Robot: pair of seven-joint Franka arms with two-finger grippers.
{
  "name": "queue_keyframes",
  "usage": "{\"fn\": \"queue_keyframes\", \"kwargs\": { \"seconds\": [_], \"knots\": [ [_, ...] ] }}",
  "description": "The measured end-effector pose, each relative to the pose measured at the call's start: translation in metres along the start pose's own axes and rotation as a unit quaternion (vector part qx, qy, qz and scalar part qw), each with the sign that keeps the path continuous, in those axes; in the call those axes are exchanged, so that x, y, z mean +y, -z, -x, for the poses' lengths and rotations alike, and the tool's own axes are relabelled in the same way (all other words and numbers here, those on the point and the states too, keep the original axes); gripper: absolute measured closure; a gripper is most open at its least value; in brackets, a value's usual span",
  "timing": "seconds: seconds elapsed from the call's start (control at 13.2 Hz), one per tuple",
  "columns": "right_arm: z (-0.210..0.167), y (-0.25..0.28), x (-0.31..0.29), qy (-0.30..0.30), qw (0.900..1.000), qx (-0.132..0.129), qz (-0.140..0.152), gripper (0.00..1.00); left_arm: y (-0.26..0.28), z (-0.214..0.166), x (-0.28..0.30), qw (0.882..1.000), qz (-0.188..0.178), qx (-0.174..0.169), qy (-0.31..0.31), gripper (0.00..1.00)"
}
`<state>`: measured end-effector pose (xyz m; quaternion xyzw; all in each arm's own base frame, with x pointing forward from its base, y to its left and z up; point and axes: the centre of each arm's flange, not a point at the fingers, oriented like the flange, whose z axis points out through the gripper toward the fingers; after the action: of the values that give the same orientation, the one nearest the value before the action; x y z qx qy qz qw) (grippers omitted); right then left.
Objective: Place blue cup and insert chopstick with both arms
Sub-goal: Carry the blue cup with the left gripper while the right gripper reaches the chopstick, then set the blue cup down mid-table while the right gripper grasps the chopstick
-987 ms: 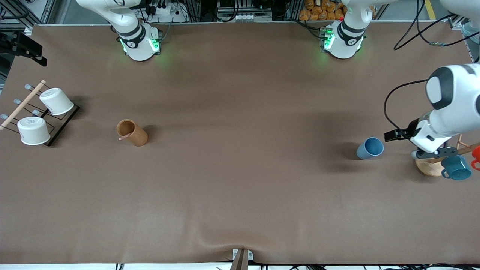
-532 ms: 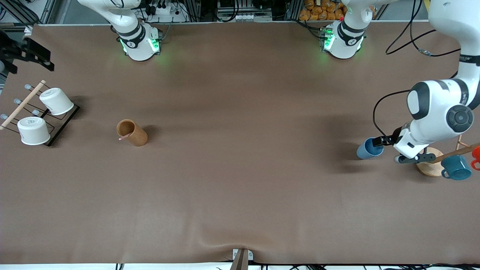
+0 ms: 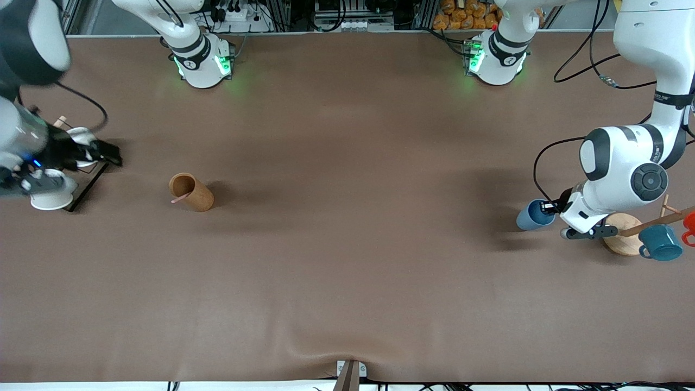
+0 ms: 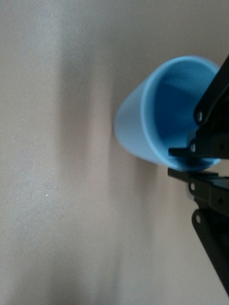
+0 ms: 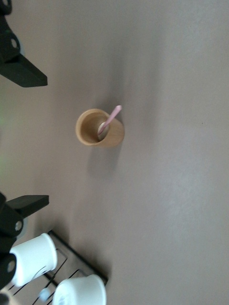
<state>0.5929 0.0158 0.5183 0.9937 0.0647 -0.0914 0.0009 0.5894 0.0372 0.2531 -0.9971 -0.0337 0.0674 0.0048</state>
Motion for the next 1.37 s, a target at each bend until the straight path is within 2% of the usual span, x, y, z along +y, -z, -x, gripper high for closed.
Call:
{"fn": "queue_keyframes", "kwargs": {
  "seconds": [0.15,0.3,0.46,0.61,0.84,1.06,1.37],
  "knots": [
    [-0.024,-0.030,-0.015,0.015,1.000,-0.007,-0.001,0.00,0.004,-0.001,0.007,1.000,0.001,0.003,-0.010,0.94],
    [-0.041,-0.052,-0.025,0.019,1.000,-0.003,0.000,0.00,0.015,0.000,0.040,0.999,0.008,0.008,-0.038,0.94],
    [-0.052,-0.073,-0.030,0.008,1.000,-0.014,-0.003,0.00,0.038,0.008,0.105,0.998,0.020,0.022,-0.062,0.95],
    [-0.061,-0.093,-0.032,-0.010,1.000,-0.023,-0.014,0.00,0.057,0.029,0.189,0.997,0.033,0.017,-0.067,0.95],
    [-0.073,-0.125,-0.033,-0.036,0.998,-0.044,-0.025,0.00,0.066,0.081,0.308,0.999,0.039,-0.001,-0.029,0.95],
    [-0.077,-0.148,-0.037,-0.038,0.997,-0.067,-0.026,0.00,0.050,0.126,0.405,0.999,0.038,-0.019,0.031,0.95],
    [-0.075,-0.161,-0.043,-0.036,0.995,-0.091,-0.025,0.00,0.018,0.166,0.488,0.996,0.044,-0.037,0.063,0.95]
  ]
}}
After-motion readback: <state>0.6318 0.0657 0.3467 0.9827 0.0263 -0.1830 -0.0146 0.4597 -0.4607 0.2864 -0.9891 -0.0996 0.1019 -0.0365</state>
